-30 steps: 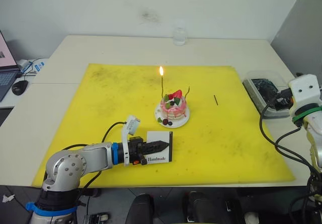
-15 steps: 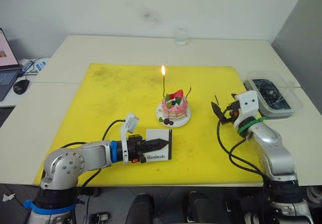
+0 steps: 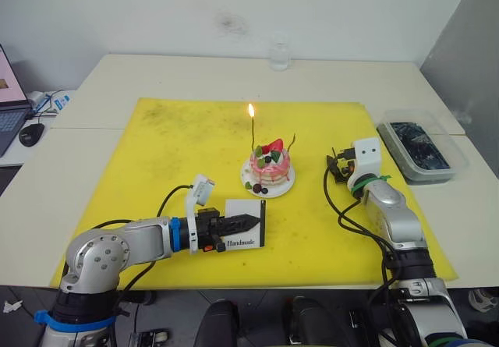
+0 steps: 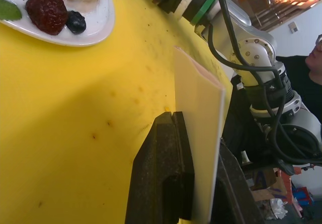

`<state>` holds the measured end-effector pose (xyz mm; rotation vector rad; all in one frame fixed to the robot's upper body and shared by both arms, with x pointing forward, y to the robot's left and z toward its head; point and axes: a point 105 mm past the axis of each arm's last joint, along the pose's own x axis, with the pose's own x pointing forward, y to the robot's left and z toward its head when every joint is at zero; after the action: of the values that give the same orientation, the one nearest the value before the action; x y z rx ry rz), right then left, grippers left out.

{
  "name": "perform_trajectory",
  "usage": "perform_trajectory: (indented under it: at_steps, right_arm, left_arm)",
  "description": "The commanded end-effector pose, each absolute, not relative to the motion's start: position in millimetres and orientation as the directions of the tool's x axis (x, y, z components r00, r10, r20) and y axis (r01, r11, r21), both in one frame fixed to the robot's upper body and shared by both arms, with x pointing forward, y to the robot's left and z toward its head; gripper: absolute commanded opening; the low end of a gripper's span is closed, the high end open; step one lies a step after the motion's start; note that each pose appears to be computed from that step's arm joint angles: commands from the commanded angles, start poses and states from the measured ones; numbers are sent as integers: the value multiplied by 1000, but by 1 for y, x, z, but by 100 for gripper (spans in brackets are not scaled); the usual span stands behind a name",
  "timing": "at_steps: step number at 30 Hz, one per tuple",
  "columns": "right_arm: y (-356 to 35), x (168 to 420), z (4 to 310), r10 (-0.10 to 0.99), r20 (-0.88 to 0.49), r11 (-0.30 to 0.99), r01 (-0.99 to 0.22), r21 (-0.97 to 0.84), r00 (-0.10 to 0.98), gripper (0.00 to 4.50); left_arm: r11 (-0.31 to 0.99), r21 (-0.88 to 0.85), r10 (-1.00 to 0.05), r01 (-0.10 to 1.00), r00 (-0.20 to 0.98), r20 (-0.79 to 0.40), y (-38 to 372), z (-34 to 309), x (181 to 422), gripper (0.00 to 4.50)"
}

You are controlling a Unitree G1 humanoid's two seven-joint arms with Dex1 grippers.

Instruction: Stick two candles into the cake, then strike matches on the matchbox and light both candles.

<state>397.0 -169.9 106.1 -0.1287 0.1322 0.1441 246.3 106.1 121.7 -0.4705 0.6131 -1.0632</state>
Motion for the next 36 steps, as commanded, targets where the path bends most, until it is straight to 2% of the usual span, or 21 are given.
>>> perform_trajectory:
  at_steps: [1, 7, 12, 17, 20, 23, 28, 32, 36]
  right_arm:
    - [-176, 400, 114, 97, -132, 988, -111, -107, 987, 218]
    - [-170, 395, 116, 126, -136, 982, -143, -121, 983, 3]
    - [-165, 388, 121, 154, -133, 979, -169, -111, 979, 3]
    - [-153, 373, 151, 228, -69, 964, -235, -128, 971, 3]
    - [-149, 355, 164, 275, -60, 947, -281, -157, 960, 3]
    - [-152, 327, 167, 322, -99, 923, -335, -190, 942, 3]
    - [-146, 269, 151, 431, -201, 864, -467, -190, 880, 3]
    - [-140, 243, 133, 466, -249, 844, -511, -163, 849, 3]
    - [-138, 234, 112, 472, -271, 848, -516, -122, 839, 3]
  left_arm:
    - [399, -607, -914, 687, 349, -207, 106, 132, 247, 0]
    - [399, -607, -914, 687, 348, -207, 105, 131, 245, 0]
    - [398, -607, -915, 688, 345, -208, 104, 130, 244, 0]
    - [392, -608, -918, 690, 341, -204, 103, 130, 243, 0]
    - [388, -610, -919, 690, 337, -204, 102, 130, 243, 0]
    - [383, -614, -922, 690, 331, -203, 101, 130, 244, 0]
    - [359, -623, -932, 695, 308, -194, 98, 132, 244, 0]
    - [345, -629, -937, 696, 289, -195, 96, 132, 243, 0]
    - [337, -628, -941, 702, 278, -195, 94, 133, 244, 0]
